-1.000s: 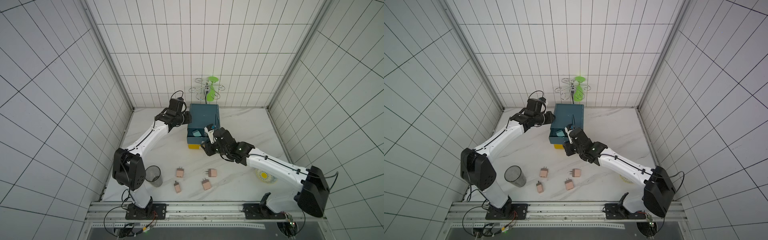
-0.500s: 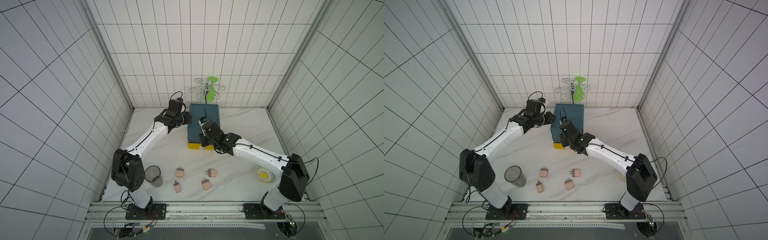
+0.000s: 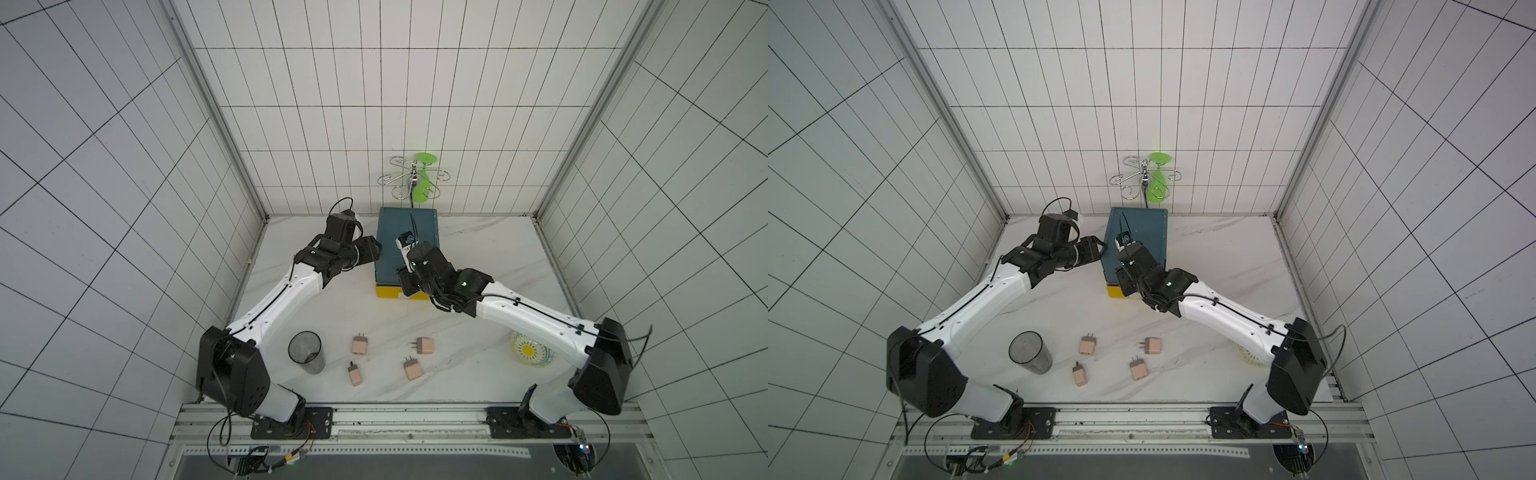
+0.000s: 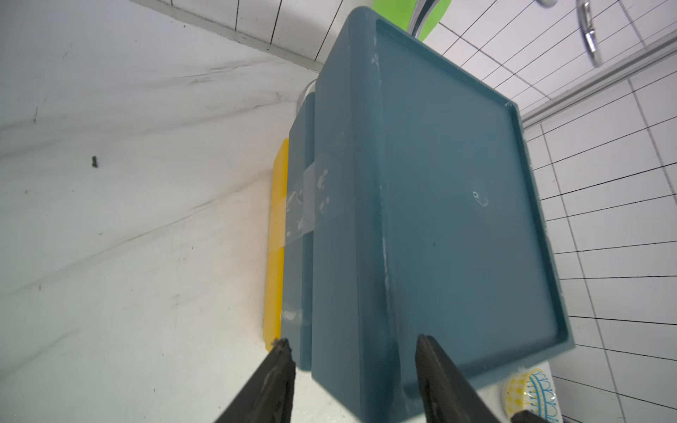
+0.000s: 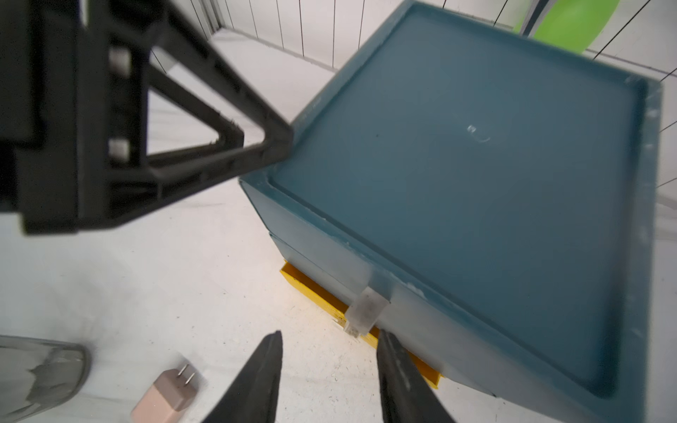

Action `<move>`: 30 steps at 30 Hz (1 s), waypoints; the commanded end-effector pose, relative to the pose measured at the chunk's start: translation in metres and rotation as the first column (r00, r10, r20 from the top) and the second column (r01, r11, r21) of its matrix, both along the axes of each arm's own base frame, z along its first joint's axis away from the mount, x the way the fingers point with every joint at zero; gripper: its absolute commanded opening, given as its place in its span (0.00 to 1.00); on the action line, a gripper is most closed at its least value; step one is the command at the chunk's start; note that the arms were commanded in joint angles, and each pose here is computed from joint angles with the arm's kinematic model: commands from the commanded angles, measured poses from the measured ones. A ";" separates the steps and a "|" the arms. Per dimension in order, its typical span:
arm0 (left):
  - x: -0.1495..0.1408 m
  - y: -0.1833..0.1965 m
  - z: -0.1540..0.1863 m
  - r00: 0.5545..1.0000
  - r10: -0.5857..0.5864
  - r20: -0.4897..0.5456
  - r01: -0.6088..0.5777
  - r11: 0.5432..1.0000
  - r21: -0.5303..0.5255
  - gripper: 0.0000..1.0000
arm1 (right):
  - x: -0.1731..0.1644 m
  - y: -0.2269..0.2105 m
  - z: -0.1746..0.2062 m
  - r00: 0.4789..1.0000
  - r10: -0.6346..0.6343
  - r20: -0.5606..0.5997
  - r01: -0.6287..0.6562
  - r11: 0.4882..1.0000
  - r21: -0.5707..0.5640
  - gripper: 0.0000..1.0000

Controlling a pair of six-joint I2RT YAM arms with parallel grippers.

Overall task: Place the plugs into the drawer by color
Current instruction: Close the drawer in the storage box, then open the drawer in the storage box.

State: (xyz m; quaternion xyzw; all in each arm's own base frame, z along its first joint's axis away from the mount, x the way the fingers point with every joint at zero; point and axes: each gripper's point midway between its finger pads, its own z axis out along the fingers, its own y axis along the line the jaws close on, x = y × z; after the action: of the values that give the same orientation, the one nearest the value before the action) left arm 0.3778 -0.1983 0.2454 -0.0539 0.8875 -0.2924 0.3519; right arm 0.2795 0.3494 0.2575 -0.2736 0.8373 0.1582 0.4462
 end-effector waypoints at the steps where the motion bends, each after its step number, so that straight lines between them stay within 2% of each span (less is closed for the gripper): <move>1: -0.018 -0.003 0.033 0.992 0.021 0.122 0.003 0.983 -0.185 0.57 | -0.018 -0.012 0.023 0.999 0.032 -0.008 -0.031 0.995 0.093 0.49; 4: -0.042 -0.016 0.033 0.988 -0.024 0.153 0.082 0.920 -0.383 0.56 | -0.027 -0.028 0.039 0.998 0.059 -0.037 -0.053 0.987 0.150 0.52; 10: -0.070 -0.039 0.002 0.990 -0.057 0.130 0.116 0.852 -0.511 0.56 | 0.007 -0.081 0.047 0.995 -0.083 -0.055 0.092 0.979 0.180 0.56; 11: -0.071 -0.042 -0.001 0.990 -0.060 0.132 0.121 0.841 -0.527 0.55 | 0.012 -0.086 0.046 0.993 -0.097 -0.063 0.107 0.977 0.185 0.57; 14: -0.074 -0.050 -0.013 0.992 -0.033 0.125 0.093 0.852 -0.515 0.54 | 0.028 -0.099 0.048 0.986 -0.141 -0.085 0.156 0.966 0.207 0.59; 17: -0.076 -0.057 -0.022 0.992 -0.011 0.127 0.076 0.848 -0.524 0.54 | 0.045 -0.108 0.047 0.978 -0.170 -0.116 0.193 0.956 0.222 0.57; 23: -0.067 -0.065 -0.056 0.998 0.034 0.060 0.009 0.799 -0.601 0.50 | 0.078 -0.110 0.032 0.966 -0.174 -0.193 0.214 0.954 0.209 0.54; 30: -0.060 -0.082 -0.078 0.999 0.021 0.031 0.005 0.752 -0.659 0.49 | 0.090 -0.096 0.014 0.963 -0.104 -0.248 0.160 0.963 0.217 0.53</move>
State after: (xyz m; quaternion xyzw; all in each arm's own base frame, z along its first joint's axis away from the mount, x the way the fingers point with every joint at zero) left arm 0.3145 -0.2741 0.1434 -0.1725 0.7633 -0.5421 0.3062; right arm 0.3664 0.2443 0.2492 -0.1292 0.8893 0.2282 0.3746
